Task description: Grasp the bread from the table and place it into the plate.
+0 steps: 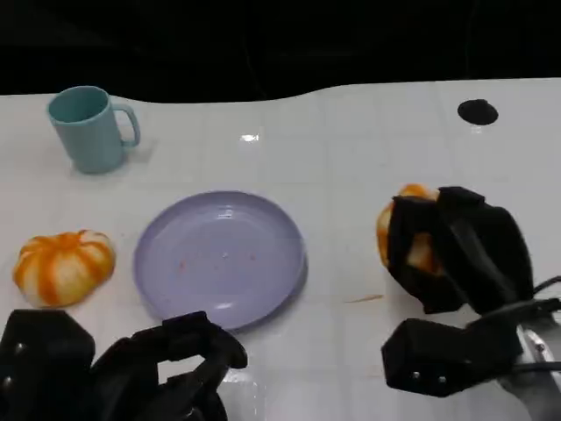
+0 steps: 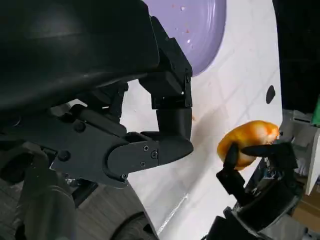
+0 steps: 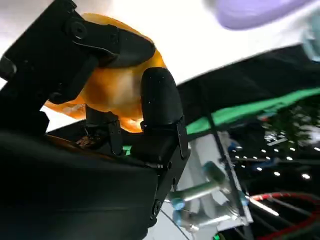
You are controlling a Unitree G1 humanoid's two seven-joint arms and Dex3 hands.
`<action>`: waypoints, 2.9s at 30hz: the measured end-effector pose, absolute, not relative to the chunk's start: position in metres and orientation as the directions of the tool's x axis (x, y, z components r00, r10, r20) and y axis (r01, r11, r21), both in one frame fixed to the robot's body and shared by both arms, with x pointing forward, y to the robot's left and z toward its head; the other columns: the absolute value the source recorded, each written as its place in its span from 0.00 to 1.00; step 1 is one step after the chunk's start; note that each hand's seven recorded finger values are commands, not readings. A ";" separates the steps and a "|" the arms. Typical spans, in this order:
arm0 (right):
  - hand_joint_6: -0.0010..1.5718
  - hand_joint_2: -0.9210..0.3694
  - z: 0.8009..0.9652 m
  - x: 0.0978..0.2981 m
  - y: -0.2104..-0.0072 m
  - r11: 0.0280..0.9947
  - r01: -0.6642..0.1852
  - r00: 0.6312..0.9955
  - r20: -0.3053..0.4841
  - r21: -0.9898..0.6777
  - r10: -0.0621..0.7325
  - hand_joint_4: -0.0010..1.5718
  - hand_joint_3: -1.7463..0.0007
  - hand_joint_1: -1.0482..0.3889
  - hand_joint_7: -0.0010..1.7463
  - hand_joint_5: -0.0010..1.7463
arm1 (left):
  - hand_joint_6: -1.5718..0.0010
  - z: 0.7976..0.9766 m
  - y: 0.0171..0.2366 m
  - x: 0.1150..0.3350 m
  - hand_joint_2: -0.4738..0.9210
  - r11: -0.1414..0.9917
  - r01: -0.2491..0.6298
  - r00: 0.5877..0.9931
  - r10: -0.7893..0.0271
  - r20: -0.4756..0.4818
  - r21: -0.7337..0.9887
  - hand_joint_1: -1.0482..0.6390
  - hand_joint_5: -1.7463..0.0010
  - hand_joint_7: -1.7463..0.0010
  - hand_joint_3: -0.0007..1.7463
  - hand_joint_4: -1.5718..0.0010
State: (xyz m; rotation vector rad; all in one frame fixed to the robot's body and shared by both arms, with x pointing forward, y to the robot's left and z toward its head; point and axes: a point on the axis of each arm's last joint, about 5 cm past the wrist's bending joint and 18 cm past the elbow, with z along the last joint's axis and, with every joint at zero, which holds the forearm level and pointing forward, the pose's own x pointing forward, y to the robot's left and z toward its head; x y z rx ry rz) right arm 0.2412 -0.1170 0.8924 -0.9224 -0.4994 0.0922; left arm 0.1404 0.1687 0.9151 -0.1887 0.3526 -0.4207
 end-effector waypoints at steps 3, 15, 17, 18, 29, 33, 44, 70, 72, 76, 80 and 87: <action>0.47 0.52 0.897 0.243 -0.108 0.627 0.100 0.876 0.367 -0.773 0.313 0.62 0.23 0.67 1.00 1.00 | 0.59 0.915 0.168 0.140 0.98 0.895 0.368 0.854 -0.432 -0.290 -0.251 0.40 0.00 0.19 0.34 0.56; 0.46 0.52 0.917 0.257 -0.053 0.747 -0.133 0.841 0.325 -0.652 0.433 0.60 0.18 0.66 0.99 1.00 | 0.60 0.914 0.167 0.137 0.97 0.894 0.371 0.852 -0.436 -0.291 -0.253 0.41 0.00 0.18 0.35 0.57; 0.45 0.52 0.917 0.260 -0.045 0.755 -0.182 0.841 0.299 -0.630 0.451 0.59 0.17 0.66 0.99 1.00 | 0.60 0.914 0.167 0.138 0.98 0.893 0.373 0.853 -0.437 -0.286 -0.252 0.41 0.00 0.18 0.36 0.57; 0.45 0.51 0.917 0.261 -0.042 0.759 -0.204 0.842 0.284 -0.618 0.458 0.59 0.17 0.65 0.99 1.00 | 0.60 0.914 0.166 0.137 0.97 0.893 0.374 0.853 -0.437 -0.285 -0.251 0.41 0.00 0.18 0.36 0.57; 0.47 0.38 0.917 0.268 -0.005 0.759 -0.354 0.834 0.183 -0.547 0.520 0.50 0.33 0.63 0.65 1.00 | 0.60 0.916 0.165 0.136 0.96 0.889 0.384 0.852 -0.445 -0.275 -0.249 0.40 0.00 0.18 0.37 0.57; 0.46 0.19 0.920 0.271 -0.001 0.729 -0.406 0.825 0.123 -0.551 0.552 0.36 0.64 0.59 0.32 0.72 | 0.60 0.917 0.165 0.136 0.96 0.889 0.385 0.852 -0.446 -0.274 -0.249 0.40 0.00 0.17 0.38 0.56; 0.18 0.00 0.921 0.272 -0.005 0.580 -0.513 0.768 -0.036 -0.633 0.640 0.12 0.87 0.34 0.00 0.13 | 0.59 0.916 0.164 0.135 0.95 0.888 0.386 0.851 -0.447 -0.276 -0.250 0.40 0.00 0.18 0.40 0.57; 0.14 0.00 0.941 0.272 -0.010 0.391 -0.463 0.701 -0.059 -0.796 0.711 0.47 0.91 0.31 0.03 0.19 | 0.60 0.917 0.164 0.135 0.91 0.888 0.387 0.851 -0.447 -0.275 -0.248 0.40 0.00 0.17 0.44 0.58; 0.12 0.00 0.942 0.271 -0.009 0.392 -0.462 0.694 -0.049 -0.796 0.719 0.49 0.92 0.31 0.02 0.20 | 0.61 0.917 0.164 0.136 0.90 0.888 0.388 0.851 -0.448 -0.273 -0.247 0.39 0.00 0.16 0.46 0.58; 0.14 0.00 0.942 0.271 -0.009 0.393 -0.458 0.687 -0.038 -0.797 0.725 0.50 0.92 0.32 0.03 0.21 | 0.61 0.917 0.164 0.136 0.89 0.888 0.389 0.851 -0.448 -0.272 -0.245 0.39 0.00 0.16 0.47 0.58; 0.26 0.00 0.948 0.270 -0.011 0.405 -0.417 0.680 0.016 -0.813 0.733 0.51 0.92 0.34 0.07 0.21 | 0.62 0.917 0.164 0.136 0.86 0.887 0.392 0.850 -0.451 -0.272 -0.246 0.39 0.00 0.14 0.52 0.58; 0.44 0.00 0.952 0.259 -0.028 0.487 -0.335 0.670 0.159 -0.807 0.725 0.50 0.95 0.41 0.09 0.32 | 0.62 0.917 0.163 0.136 0.84 0.889 0.387 0.852 -0.447 -0.273 -0.246 0.40 0.00 0.14 0.54 0.59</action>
